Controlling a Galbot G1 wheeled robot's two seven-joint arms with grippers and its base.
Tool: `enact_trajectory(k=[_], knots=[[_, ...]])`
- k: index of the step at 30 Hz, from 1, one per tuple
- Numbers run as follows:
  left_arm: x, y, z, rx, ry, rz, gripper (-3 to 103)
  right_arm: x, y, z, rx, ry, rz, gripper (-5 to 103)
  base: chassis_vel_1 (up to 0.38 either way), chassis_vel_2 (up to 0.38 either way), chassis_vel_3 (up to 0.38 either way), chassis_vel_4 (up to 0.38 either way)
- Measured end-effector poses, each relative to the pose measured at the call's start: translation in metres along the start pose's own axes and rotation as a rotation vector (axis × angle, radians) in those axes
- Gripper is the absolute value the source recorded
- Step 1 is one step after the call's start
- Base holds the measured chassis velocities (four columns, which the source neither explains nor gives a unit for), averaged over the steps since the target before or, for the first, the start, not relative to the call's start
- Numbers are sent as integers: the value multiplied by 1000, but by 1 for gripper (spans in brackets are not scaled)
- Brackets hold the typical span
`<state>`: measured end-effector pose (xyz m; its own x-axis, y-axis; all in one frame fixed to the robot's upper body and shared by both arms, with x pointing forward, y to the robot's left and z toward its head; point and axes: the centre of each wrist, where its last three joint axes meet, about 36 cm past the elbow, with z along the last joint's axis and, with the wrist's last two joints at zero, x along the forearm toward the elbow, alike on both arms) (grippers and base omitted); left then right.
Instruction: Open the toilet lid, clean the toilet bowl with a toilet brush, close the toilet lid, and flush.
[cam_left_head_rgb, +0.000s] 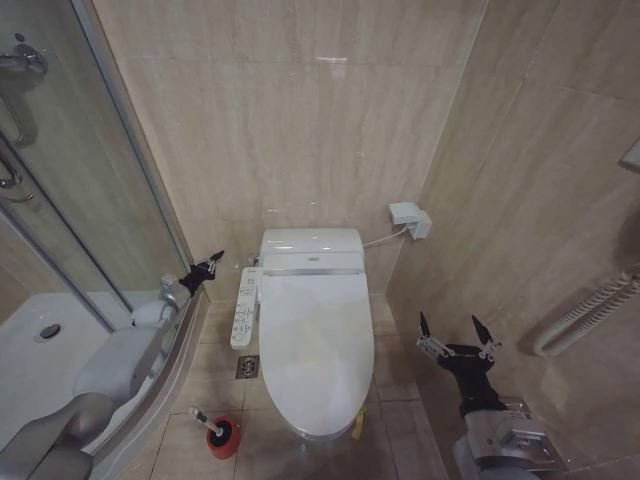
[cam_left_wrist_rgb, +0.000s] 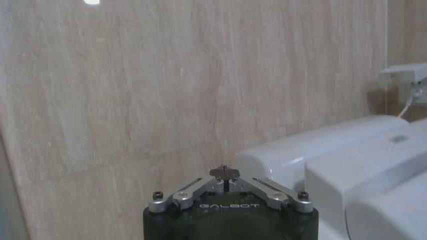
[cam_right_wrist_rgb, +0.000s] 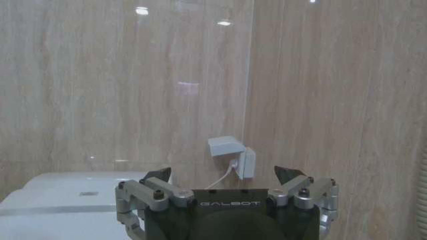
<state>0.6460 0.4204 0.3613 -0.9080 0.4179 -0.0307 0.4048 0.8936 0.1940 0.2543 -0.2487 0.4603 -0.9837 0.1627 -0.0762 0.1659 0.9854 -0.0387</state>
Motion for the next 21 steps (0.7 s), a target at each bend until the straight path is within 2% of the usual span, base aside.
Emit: enact_trajectory(k=[7,21], knots=[[10,-5,15,-15,17,12,0,0,0,0,0,0,0,100,0,0,0,0],[20,-3,19,-25,19,27,0,0,0,0,0,0,0,100,0,0,0,0]])
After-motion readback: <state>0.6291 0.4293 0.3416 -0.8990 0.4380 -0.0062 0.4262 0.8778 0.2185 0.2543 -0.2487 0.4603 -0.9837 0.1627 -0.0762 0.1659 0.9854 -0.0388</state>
